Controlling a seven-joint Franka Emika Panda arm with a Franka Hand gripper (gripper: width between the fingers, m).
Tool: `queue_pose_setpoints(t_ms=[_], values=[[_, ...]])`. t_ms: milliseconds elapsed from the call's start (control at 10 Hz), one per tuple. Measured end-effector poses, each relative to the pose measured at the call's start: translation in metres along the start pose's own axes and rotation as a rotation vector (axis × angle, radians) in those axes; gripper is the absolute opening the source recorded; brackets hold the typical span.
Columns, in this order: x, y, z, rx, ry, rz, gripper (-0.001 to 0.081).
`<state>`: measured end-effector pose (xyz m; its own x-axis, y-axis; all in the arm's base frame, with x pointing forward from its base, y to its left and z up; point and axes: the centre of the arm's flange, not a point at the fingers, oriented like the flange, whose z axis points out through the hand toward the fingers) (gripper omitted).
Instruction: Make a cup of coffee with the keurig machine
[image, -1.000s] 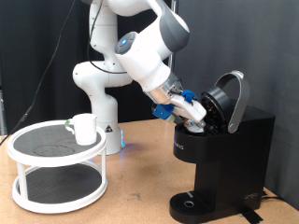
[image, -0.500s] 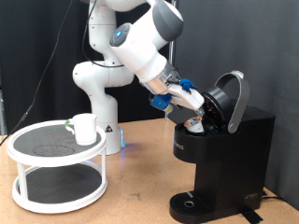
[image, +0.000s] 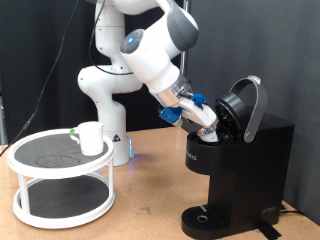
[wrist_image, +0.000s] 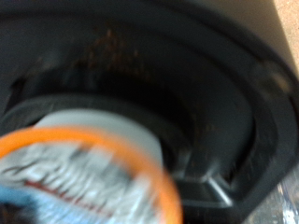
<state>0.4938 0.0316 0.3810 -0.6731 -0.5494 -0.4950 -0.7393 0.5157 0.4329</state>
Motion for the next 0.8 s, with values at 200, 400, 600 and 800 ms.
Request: queue_pose_setpoints(t_ms=[200,400,600,800], values=[[-0.001,-0.004,0.007,-0.009,-0.011,0.001,0.0808],[-0.002,-0.003,0.008,-0.024,-0.027,-0.007,0.0808],[-0.005,0.002,0.010,-0.065,-0.045,-0.024,0.0808],[-0.008,0.008,0.009,-0.104,-0.045,-0.037,0.0808]])
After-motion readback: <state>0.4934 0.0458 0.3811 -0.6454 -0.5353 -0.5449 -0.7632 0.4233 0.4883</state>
